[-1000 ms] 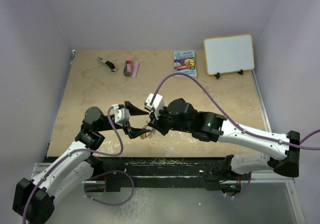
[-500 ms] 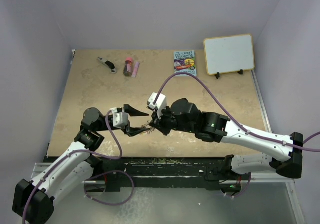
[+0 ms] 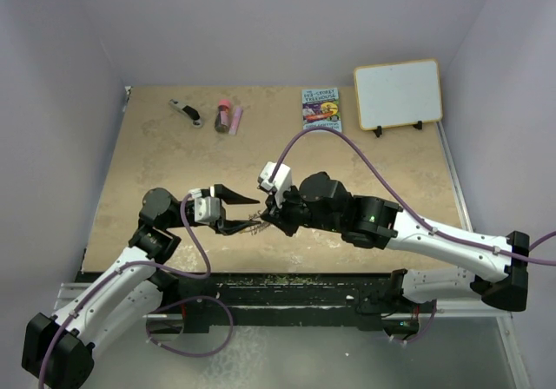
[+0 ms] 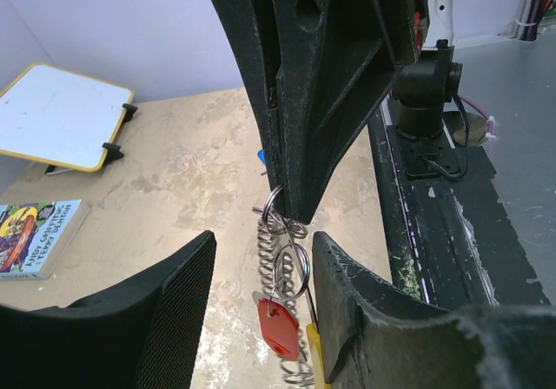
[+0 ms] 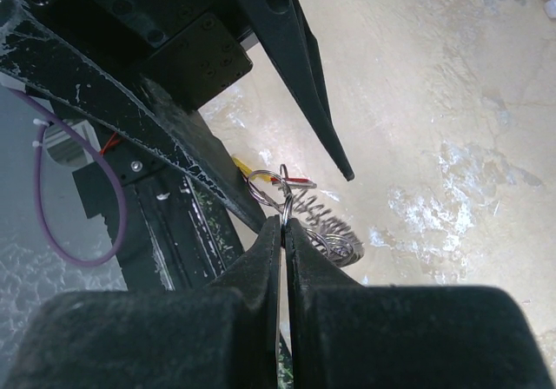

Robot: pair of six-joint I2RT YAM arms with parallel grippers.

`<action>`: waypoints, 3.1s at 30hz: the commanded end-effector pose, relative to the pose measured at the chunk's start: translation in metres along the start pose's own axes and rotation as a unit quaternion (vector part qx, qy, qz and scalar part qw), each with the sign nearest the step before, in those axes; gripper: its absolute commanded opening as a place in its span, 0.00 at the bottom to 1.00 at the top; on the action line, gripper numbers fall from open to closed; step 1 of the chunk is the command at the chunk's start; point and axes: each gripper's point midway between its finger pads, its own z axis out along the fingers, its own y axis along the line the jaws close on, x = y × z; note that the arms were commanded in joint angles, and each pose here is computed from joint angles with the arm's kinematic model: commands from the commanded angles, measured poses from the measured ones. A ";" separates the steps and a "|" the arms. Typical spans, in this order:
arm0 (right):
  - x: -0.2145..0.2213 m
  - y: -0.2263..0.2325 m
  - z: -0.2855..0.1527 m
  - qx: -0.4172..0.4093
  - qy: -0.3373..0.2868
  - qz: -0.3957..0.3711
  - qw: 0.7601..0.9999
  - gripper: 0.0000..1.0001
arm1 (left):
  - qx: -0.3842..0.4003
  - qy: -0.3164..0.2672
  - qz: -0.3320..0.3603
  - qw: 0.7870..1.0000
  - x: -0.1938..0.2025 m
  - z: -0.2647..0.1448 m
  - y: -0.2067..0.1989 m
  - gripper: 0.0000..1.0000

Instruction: Put the keys on the keyring

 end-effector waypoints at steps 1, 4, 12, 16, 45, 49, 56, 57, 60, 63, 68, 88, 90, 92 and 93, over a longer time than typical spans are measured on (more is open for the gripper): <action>-0.026 0.008 -0.008 -0.018 -0.047 0.005 0.999 0.00 | 0.008 -0.026 0.041 0.999 -0.025 0.003 0.003 0.51; -0.025 0.011 -0.006 -0.024 -0.044 0.002 0.999 0.00 | 0.008 -0.028 0.044 0.999 -0.027 0.003 0.004 0.52; -0.024 0.014 -0.003 -0.030 -0.036 -0.005 0.999 0.00 | 0.052 -0.036 0.061 0.996 -0.034 0.005 -0.008 0.48; -0.026 0.015 -0.003 -0.030 -0.039 -0.007 0.999 0.00 | 0.076 -0.033 0.060 0.995 -0.032 0.004 -0.017 0.40; -0.029 0.024 -0.005 -0.050 -0.046 -0.006 0.998 0.00 | 0.081 -0.017 0.073 0.994 -0.021 0.002 -0.018 0.22; -0.026 0.024 -0.004 -0.050 -0.042 -0.006 0.998 0.00 | 0.078 -0.022 0.075 0.994 -0.026 0.003 -0.017 0.22; -0.024 0.024 -0.003 -0.049 -0.042 -0.004 0.998 0.00 | 0.077 -0.033 0.074 0.994 -0.034 0.003 -0.017 0.24; -0.024 0.024 -0.003 -0.048 -0.042 -0.003 0.998 0.00 | 0.077 -0.034 0.075 0.994 -0.034 0.003 -0.017 0.24; -0.025 0.024 -0.004 -0.049 -0.044 -0.002 0.998 0.00 | 0.082 -0.034 0.073 0.993 -0.033 0.003 -0.019 0.19; -0.026 0.024 -0.004 -0.048 -0.045 -0.003 0.998 0.00 | 0.083 -0.030 0.070 0.994 -0.029 0.002 -0.020 0.06; -0.027 0.024 -0.004 -0.050 -0.047 -0.003 0.998 0.00 | 0.082 -0.028 0.069 0.994 -0.028 0.002 -0.020 0.04; -0.072 -0.014 -0.059 0.052 -0.161 0.069 0.983 0.38 | 0.042 -0.017 0.012 0.999 -0.022 0.001 -0.013 0.04; -0.071 -0.021 -0.062 0.072 -0.162 0.078 0.981 0.39 | 0.041 -0.016 0.007 0.999 -0.021 0.001 -0.013 0.04; -0.064 -0.036 -0.063 0.116 -0.154 0.093 0.977 0.40 | 0.037 -0.017 0.004 0.999 -0.022 0.001 -0.012 0.04; -0.061 -0.041 -0.064 0.131 -0.152 0.101 0.974 0.41 | 0.035 -0.019 0.002 0.999 -0.023 0.001 -0.012 0.04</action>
